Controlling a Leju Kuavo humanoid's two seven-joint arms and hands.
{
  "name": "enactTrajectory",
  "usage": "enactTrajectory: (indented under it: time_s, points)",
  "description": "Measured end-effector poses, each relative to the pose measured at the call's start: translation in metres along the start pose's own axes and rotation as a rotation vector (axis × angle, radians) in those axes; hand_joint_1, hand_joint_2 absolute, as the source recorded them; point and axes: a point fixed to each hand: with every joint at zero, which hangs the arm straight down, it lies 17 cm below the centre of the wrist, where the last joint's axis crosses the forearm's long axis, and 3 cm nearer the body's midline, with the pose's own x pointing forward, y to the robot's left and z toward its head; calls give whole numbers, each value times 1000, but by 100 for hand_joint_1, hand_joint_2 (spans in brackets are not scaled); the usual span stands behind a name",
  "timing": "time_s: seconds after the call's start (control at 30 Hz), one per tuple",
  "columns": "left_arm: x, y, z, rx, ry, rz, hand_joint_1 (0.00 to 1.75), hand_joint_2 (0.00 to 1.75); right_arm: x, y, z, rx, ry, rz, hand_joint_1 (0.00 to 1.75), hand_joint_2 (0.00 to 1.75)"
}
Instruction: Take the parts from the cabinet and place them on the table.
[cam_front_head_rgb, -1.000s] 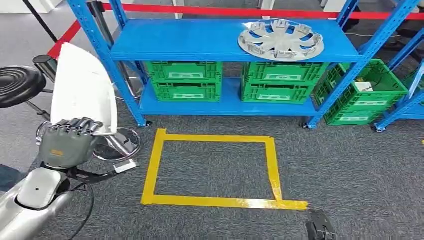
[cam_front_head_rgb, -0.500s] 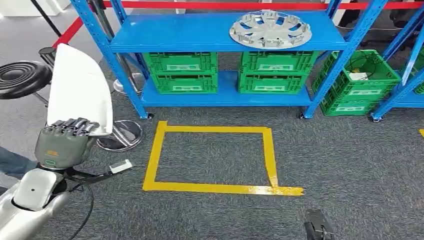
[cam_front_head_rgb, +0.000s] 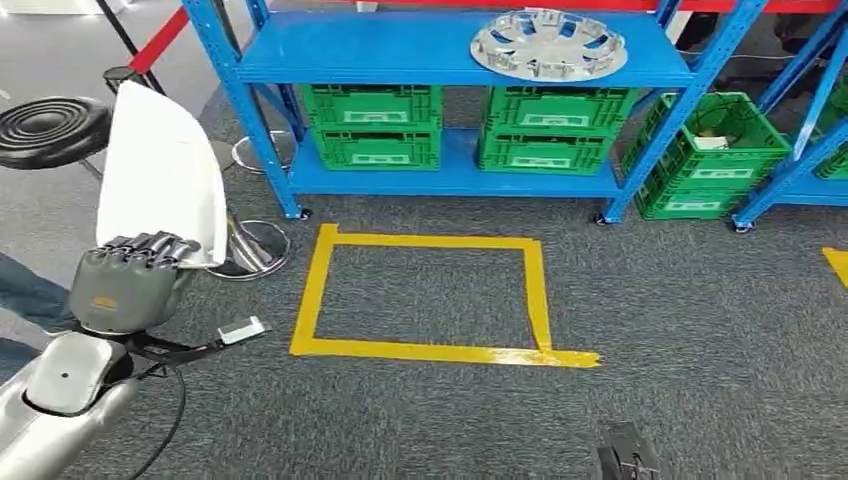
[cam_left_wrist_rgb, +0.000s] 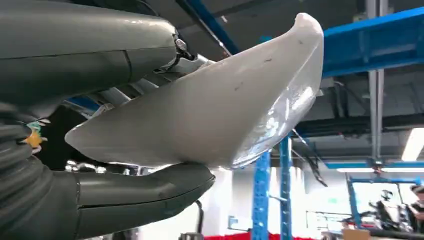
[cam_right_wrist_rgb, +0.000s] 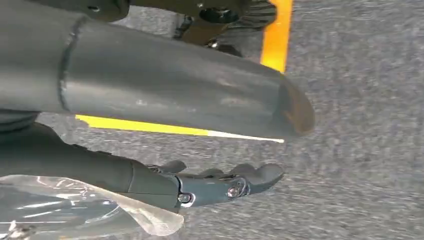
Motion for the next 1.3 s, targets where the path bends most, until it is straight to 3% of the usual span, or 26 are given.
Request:
enactTrajectory:
  time_s: [0.3, 0.77, 1.3]
  points:
    - [-4, -2, 4, -5, 1, 15, 175, 175, -1, 8, 1, 6, 12, 21, 0, 0]
    - [-37, -3, 15, -20, 16, -13, 175, 175, 2, 39, 5, 34, 43, 38, 0, 0]
    - [-34, -9, 26, -41, 6, -11, 175, 175, -7, 43, 9, 41, 66, 44, 0, 0]
